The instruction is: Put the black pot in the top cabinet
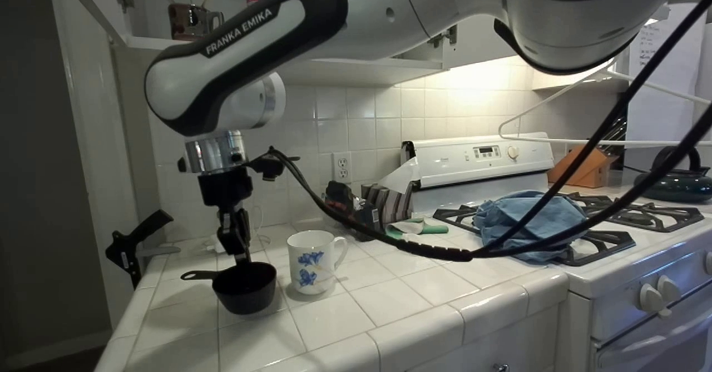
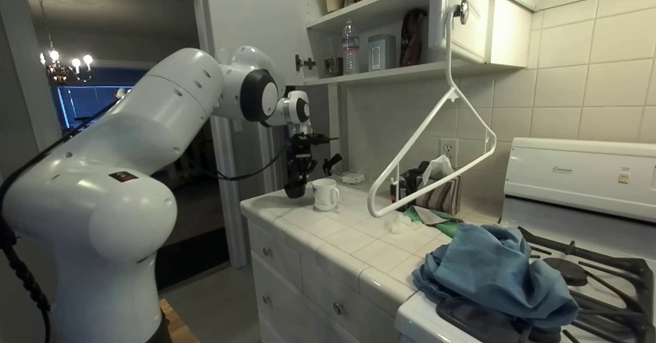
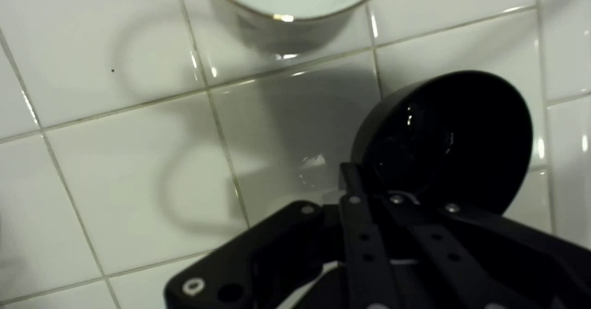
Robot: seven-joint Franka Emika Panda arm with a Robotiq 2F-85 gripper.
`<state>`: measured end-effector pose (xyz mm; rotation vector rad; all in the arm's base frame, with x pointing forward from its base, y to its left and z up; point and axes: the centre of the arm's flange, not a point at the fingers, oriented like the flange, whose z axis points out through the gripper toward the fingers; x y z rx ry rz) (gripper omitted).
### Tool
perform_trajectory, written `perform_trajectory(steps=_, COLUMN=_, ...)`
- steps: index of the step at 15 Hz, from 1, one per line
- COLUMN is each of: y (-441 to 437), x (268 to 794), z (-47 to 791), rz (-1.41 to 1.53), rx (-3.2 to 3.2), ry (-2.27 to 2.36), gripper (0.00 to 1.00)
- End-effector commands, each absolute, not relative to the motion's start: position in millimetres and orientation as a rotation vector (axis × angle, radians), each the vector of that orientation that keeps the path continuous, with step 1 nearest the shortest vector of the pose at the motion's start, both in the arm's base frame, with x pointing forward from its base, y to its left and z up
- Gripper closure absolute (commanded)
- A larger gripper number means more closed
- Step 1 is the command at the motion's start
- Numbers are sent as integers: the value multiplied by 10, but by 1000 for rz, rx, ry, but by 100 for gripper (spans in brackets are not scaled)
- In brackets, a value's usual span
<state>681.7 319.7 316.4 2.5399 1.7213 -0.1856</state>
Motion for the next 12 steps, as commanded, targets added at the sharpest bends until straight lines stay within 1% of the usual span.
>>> perform_trajectory(steps=1, y=3032, x=6471, z=3754, rz=-266, rx=2515, ry=1685, gripper=99)
perform_trajectory(steps=5, y=2793, x=6074, z=4237, rz=-360, rx=2520, ry=1654, gripper=99)
perform_trajectory(steps=9, y=2550, x=5592, z=4512, rz=-428, rx=2547, ry=1614, gripper=99)
perform_trajectory(steps=12, y=2284, x=5246, z=4804, rz=-408, rx=2649, ry=1350, gripper=99)
